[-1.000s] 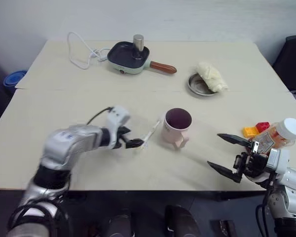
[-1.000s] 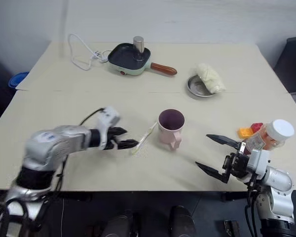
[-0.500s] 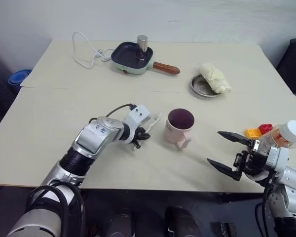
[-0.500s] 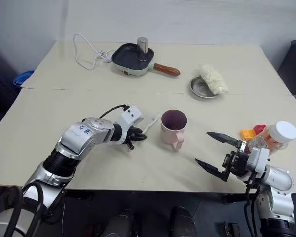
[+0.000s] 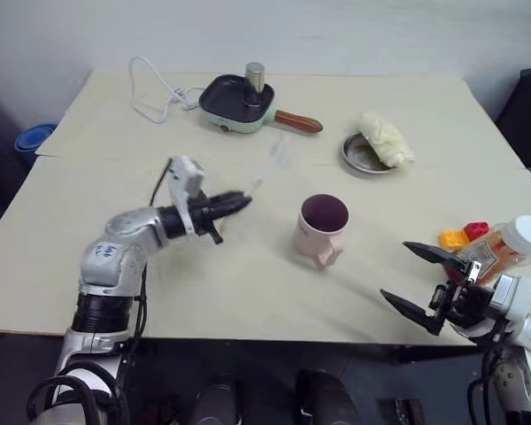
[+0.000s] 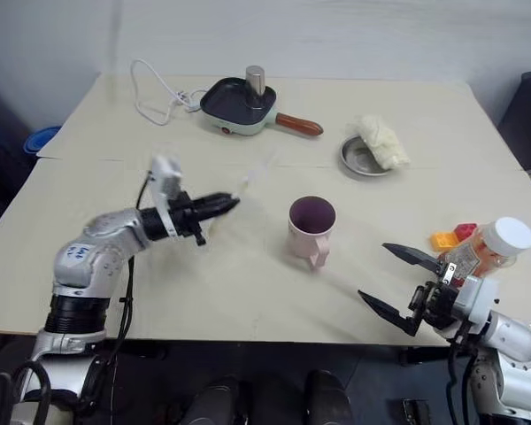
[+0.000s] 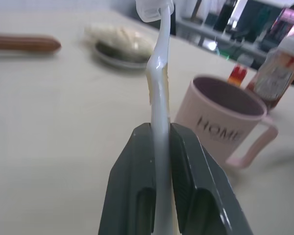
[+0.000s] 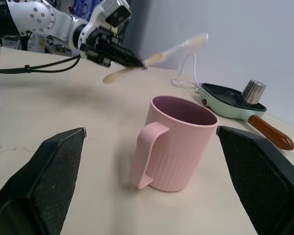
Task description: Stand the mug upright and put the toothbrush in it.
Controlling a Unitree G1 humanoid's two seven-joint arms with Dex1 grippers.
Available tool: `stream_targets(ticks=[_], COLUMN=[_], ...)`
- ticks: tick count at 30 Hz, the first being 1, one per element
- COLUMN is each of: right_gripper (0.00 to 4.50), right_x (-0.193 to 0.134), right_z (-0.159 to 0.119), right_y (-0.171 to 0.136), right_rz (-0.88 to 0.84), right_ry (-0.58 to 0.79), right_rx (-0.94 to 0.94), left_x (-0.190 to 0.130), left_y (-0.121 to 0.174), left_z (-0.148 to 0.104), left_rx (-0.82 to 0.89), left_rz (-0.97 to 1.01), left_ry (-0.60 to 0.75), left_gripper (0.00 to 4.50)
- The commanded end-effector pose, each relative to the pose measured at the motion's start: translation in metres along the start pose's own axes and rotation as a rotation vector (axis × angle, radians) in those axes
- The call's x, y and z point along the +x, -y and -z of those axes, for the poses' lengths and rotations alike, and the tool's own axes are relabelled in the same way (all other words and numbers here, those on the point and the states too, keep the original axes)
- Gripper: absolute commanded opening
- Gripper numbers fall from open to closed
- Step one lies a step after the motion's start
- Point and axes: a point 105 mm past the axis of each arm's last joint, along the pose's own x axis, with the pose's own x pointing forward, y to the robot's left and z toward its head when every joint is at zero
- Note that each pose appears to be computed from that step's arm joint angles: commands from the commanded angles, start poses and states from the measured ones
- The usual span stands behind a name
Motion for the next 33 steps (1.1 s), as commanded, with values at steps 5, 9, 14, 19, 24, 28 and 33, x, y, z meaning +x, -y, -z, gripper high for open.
stream_targets(ticks=[5, 9, 14, 19, 24, 28, 33], right_gripper=[4.50, 4.50, 4.50, 4.50, 4.50, 4.50, 4.50], right_x=[-0.004, -0.002, -0.001, -0.001, -0.002, -0.002, -0.008], right_z=[-0.020, -0.024, -0.028, -0.031, -0.026, -0.016, -0.004], right_y=[0.005, 0.004, 0.003, 0.002, 0.003, 0.008, 0.019], right_rz=[0.132, 0.185, 0.216, 0.242, 0.243, 0.234, 0.121], right_ry=[0.039, 0.053, 0.051, 0.047, 0.035, 0.028, -0.019], right_rx=[-0.098, -0.098, -0.118, -0.134, -0.133, -0.111, -0.017], left_x=[0.075, 0.117, 0.132, 0.135, 0.125, 0.112, 0.069], left_y=[0.052, 0.059, 0.072, 0.069, 0.064, 0.058, 0.033], left_z=[-0.051, -0.014, 0.023, 0.029, 0.024, 0.019, 0.028], left_rx=[0.000, -0.003, 0.048, 0.067, 0.108, 0.161, 0.360], left_rz=[0.393, 0.443, 0.508, 0.476, 0.461, 0.432, 0.308], left_ry=[0.359, 0.330, 0.277, 0.316, 0.337, 0.319, 0.116], left_gripper=[0.14, 0.14, 0.14, 0.88, 2.31, 3.53, 4.07])
